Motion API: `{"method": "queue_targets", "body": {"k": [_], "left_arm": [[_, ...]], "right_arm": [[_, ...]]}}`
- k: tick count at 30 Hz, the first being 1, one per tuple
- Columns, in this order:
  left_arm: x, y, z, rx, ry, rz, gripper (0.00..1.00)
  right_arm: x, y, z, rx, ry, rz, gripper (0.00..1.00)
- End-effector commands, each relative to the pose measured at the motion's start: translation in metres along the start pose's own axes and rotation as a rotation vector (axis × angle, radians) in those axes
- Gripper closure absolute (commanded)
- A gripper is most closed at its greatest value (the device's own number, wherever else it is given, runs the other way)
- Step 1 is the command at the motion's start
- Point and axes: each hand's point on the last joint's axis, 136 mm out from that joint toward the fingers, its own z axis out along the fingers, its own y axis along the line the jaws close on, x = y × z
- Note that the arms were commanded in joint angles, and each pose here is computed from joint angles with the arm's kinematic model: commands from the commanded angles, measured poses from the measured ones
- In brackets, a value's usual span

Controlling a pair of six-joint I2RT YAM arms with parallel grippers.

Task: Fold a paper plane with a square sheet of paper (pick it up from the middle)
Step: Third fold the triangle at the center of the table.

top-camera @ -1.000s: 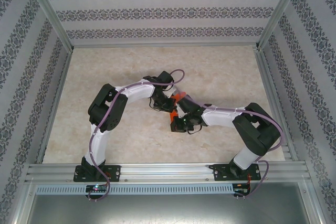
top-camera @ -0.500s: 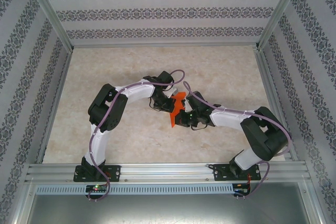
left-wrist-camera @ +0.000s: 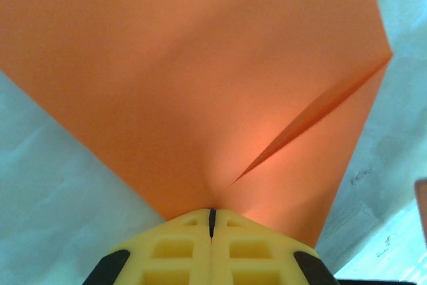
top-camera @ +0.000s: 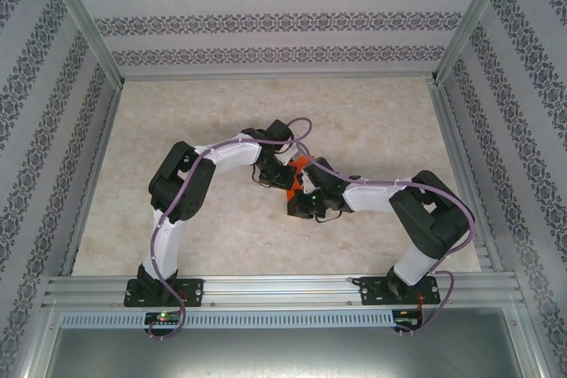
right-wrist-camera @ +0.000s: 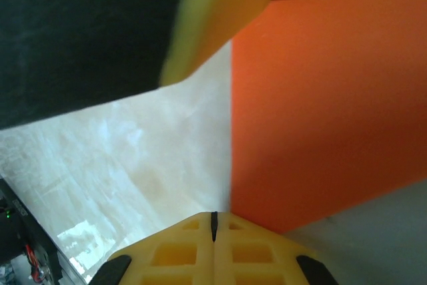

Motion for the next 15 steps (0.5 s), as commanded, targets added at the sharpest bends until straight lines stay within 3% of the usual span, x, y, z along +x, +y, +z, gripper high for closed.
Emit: {"method": "queue_targets", "body": {"k": [1, 4, 9, 15], "left_arm": [[0.055, 0.075, 0.05, -0.236, 0.193, -0.066, 0.96], [0.054, 0.073, 0.048, -0.231, 0.186, -0.064, 0.96], [0.048, 0.066, 0.042, -0.213, 0.165, -0.052, 0.96], [0.039, 0.058, 0.036, -0.189, 0.131, -0.041, 0.96]], "right_arm": [[0.002, 0.014, -0.003, -0.032, 0.019, -0.052, 1.0], [-0.009, 0.013, -0.02, -0.09, -0.041, -0.012, 1.0], [-0.039, -0.015, -0.052, -0.053, -0.147, 0.044, 1.0], [-0.067, -0.041, -0.067, -0.046, -0.212, 0.114, 0.86]]}}
